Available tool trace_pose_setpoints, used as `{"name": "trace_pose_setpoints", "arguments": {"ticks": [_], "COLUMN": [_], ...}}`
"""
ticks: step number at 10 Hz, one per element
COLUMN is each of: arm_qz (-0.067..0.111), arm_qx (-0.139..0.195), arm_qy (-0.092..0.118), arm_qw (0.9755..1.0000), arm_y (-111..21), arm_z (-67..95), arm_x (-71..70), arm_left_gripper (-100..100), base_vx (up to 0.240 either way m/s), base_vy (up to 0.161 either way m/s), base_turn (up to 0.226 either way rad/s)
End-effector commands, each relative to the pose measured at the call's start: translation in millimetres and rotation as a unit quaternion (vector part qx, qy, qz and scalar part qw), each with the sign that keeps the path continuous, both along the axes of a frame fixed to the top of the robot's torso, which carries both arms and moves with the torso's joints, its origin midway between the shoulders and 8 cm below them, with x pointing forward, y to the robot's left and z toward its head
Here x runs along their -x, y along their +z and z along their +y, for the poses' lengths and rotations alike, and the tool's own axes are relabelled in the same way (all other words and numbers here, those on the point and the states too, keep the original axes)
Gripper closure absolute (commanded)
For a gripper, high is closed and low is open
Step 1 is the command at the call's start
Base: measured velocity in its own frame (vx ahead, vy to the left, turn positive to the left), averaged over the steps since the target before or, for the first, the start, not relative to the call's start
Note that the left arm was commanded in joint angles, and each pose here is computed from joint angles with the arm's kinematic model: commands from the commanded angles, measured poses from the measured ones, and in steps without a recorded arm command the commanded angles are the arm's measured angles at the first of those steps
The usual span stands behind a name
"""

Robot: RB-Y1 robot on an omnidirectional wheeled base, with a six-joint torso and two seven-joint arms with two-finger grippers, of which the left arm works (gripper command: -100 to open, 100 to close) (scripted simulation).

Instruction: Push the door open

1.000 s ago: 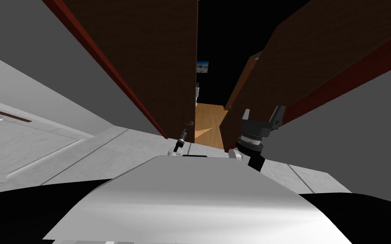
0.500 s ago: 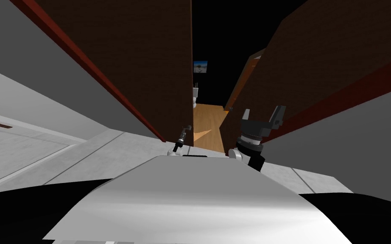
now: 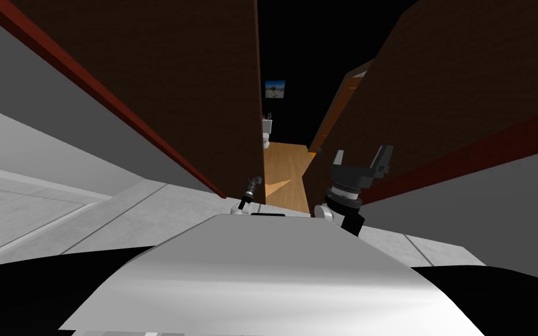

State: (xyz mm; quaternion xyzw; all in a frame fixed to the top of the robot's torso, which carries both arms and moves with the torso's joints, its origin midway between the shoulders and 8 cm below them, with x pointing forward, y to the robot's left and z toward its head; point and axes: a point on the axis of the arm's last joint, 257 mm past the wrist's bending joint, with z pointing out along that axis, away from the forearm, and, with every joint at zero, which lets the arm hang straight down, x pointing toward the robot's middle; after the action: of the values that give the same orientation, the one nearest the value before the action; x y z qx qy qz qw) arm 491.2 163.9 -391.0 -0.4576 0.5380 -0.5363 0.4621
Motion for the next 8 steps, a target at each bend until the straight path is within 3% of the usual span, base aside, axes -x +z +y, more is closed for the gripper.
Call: {"name": "trace_pose_setpoints", "arguments": {"ticks": [1,5,6,8], "arm_qz": [0.000,0.000,0.000,0.000], "arm_qx": [0.000,0.000,-0.004,-0.006], "arm_qy": [0.000,0.000,0.011,0.018], "arm_qw": [1.0000,1.0000,0.9999,0.9998], "arm_y": [-0.3,-0.3,-0.4,-0.4], "arm_z": [0.2,0.2,13.1,21.3], "arm_x": [0.2,0.2,-1.6,-2.4], "arm_left_gripper": [100,100,100,100], "base_vx": [-0.026,-0.008,0.101,0.123], "base_vy": [0.004,0.002,-0.057,-0.061], "base_turn": [-0.002,-0.003,0.025,0.035]}}
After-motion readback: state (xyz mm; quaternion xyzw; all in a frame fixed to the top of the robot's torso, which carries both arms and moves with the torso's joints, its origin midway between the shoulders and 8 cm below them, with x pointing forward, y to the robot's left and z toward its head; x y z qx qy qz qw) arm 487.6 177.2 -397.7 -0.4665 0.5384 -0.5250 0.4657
